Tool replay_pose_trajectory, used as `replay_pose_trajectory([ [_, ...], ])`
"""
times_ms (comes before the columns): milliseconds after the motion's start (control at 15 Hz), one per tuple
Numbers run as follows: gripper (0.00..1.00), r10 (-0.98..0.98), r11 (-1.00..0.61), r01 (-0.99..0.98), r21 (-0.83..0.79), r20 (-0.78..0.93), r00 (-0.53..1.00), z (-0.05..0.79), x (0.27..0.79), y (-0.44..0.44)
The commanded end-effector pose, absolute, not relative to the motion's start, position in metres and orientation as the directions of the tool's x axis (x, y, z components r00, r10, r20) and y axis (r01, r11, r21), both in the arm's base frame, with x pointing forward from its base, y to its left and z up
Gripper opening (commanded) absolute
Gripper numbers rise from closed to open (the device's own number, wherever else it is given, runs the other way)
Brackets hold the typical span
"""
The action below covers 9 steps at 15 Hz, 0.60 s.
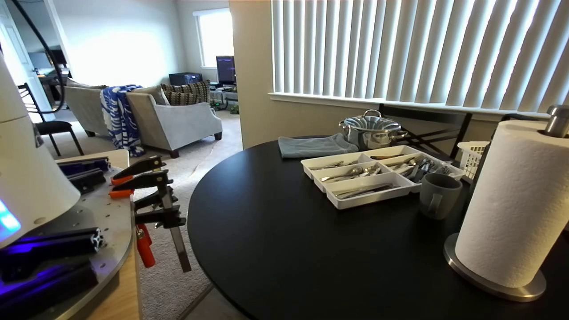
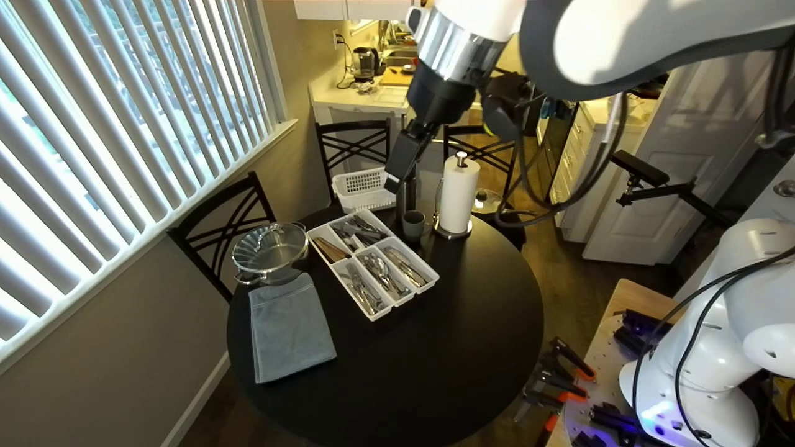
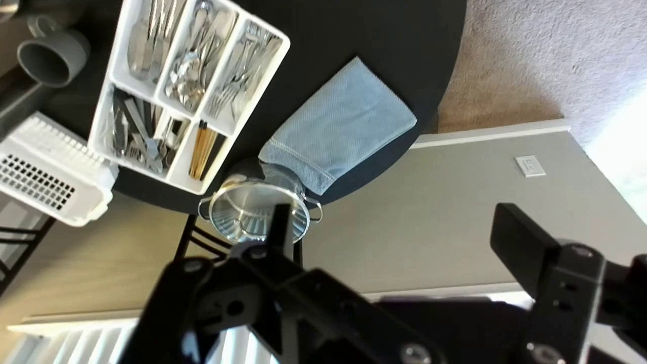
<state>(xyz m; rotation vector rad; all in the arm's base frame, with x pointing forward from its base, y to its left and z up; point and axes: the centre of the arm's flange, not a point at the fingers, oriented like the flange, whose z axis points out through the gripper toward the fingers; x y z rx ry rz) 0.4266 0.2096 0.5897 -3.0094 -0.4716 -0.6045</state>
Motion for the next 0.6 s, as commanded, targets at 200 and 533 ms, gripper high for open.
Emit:
replay_pose_trajectory([
  [200,1.00,0.341,-0.936,0.351,0.038,0.351,0.872,0.489,0.562,0.191],
  [533,1.00,0.252,-0.966,0.260,-0.005,0.233,0.939,0.395,0.631,0.163],
])
